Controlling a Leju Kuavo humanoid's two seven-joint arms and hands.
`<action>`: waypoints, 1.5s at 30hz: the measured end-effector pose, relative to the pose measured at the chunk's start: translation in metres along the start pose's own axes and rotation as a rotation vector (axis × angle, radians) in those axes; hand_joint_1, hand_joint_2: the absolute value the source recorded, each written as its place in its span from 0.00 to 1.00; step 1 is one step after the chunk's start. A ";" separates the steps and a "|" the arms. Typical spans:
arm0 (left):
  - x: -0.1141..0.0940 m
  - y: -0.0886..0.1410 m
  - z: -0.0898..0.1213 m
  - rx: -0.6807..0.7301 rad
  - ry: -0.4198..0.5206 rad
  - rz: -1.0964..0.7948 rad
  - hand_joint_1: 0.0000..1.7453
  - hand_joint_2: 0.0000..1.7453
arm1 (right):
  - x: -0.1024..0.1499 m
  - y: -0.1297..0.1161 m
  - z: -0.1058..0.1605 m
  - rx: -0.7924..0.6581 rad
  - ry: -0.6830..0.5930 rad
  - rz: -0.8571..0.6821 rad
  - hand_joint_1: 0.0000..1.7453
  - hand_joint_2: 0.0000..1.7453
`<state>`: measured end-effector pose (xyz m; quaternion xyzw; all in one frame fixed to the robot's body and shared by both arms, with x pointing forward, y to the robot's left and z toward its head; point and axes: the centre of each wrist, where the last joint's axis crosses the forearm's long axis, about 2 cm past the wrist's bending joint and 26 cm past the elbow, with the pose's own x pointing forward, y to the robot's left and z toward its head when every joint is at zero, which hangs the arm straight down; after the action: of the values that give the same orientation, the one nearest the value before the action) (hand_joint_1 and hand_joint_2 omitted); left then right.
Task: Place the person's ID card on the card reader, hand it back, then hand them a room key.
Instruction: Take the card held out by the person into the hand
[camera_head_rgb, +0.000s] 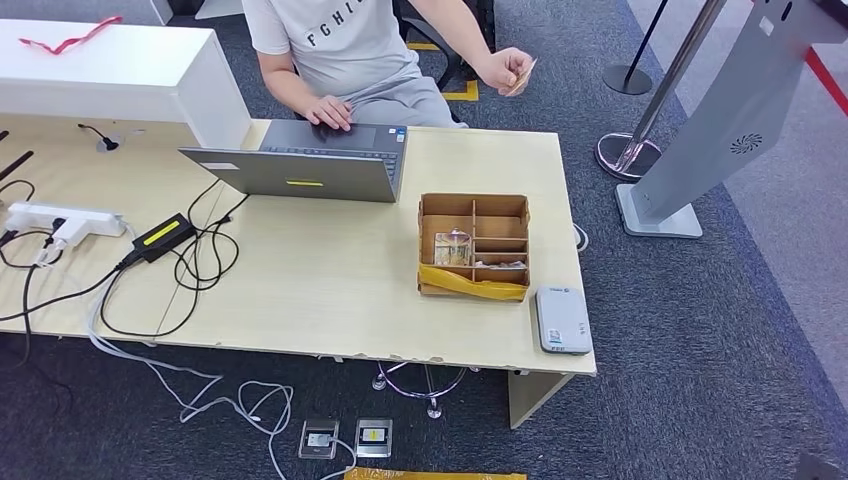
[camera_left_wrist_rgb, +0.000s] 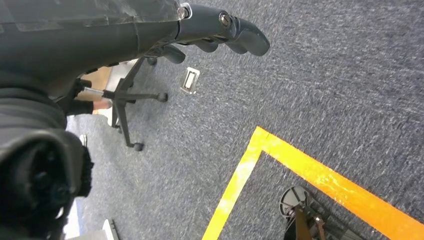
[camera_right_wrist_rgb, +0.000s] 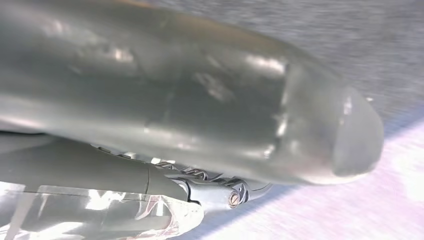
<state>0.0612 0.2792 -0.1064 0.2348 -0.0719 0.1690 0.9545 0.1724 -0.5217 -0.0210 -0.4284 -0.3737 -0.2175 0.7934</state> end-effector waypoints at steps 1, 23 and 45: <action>0.000 0.000 0.000 -0.003 0.002 0.001 0.00 0.00 | 0.009 -0.002 -0.005 -0.002 -0.028 -0.005 0.00 0.00; 0.002 -0.002 0.000 -0.066 -0.033 0.010 0.00 0.00 | 0.355 -0.027 0.053 0.137 -0.684 -0.071 0.00 1.00; 0.022 -0.015 0.006 -0.124 -0.115 -0.059 0.00 0.00 | 0.438 0.081 0.258 0.474 -1.530 0.657 0.00 1.00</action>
<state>0.0863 0.2703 -0.1024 0.1867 -0.1298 0.1221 0.9661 0.3956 -0.2722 0.3700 -0.3665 -0.6978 0.4545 0.4150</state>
